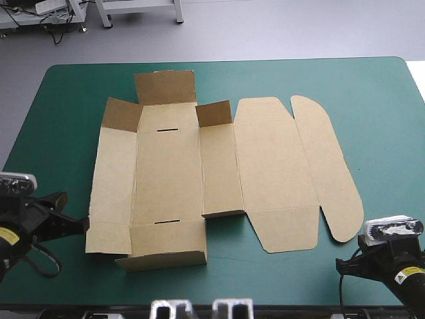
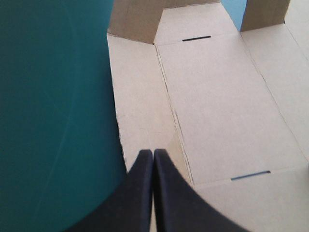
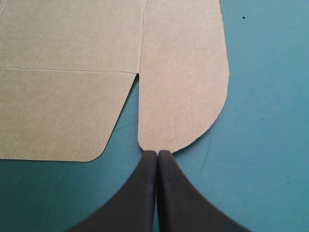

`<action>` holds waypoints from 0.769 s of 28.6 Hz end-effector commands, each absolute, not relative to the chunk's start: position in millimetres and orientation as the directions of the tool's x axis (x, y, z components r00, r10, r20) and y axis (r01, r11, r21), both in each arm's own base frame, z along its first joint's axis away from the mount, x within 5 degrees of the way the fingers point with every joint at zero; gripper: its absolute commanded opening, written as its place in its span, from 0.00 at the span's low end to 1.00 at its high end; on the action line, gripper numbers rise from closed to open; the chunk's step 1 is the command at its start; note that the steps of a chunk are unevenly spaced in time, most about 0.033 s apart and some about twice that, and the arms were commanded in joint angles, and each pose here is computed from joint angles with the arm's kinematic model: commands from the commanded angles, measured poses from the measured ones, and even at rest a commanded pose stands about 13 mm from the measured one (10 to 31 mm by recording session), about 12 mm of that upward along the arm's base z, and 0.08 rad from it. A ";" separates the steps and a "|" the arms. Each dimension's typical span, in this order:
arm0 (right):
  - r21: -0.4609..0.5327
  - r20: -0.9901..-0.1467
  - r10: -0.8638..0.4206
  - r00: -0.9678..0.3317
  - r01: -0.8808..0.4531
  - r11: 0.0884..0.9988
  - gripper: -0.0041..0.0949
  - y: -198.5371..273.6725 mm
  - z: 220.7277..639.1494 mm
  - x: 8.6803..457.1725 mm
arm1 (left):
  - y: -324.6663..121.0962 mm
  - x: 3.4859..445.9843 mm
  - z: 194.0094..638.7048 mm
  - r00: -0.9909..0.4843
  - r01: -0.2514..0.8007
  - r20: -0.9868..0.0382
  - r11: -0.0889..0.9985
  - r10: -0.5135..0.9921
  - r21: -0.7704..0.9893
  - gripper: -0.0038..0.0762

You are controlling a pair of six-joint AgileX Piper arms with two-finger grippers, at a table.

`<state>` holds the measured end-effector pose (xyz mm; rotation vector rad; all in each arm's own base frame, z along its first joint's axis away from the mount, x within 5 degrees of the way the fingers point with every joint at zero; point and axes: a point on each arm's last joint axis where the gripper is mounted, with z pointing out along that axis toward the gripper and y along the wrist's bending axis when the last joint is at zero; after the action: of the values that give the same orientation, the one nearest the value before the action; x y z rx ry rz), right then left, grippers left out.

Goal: Fold the box

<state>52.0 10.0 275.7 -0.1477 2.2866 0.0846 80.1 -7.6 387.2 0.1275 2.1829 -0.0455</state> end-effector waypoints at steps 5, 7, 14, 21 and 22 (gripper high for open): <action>0.005 -0.795 -0.080 -0.601 -0.138 0.990 0.03 10.3 286.8 57.6 | -4.9 142.3 392.4 -0.530 0.024 -0.848 1.000 0.010 -0.003 0.04; 0.005 -0.795 -0.080 -0.601 -0.138 0.990 0.03 10.3 286.8 57.6 | -1.0 155.5 386.5 -0.563 -0.026 -0.826 1.000 -0.005 0.012 0.04; 0.005 -0.795 -0.080 -0.601 -0.138 0.990 0.03 10.3 286.8 57.6 | 13.2 198.8 394.0 -0.597 -0.142 -0.798 0.990 -0.086 0.000 0.07; 0.005 -0.795 -0.080 -0.601 -0.138 0.990 0.03 10.3 286.8 57.6 | 72.3 217.3 411.3 -0.639 -0.268 -0.714 0.953 -0.288 -0.144 0.07; 0.005 -0.795 -0.080 -0.601 -0.138 0.990 0.03 10.3 286.8 57.6 | 81.5 216.2 410.1 -0.636 -0.281 -0.699 0.942 -0.327 -0.184 0.07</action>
<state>52.0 10.0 275.7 -0.1477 2.2866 0.0846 219.7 65.3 393.4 -0.3807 2.3684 0.0195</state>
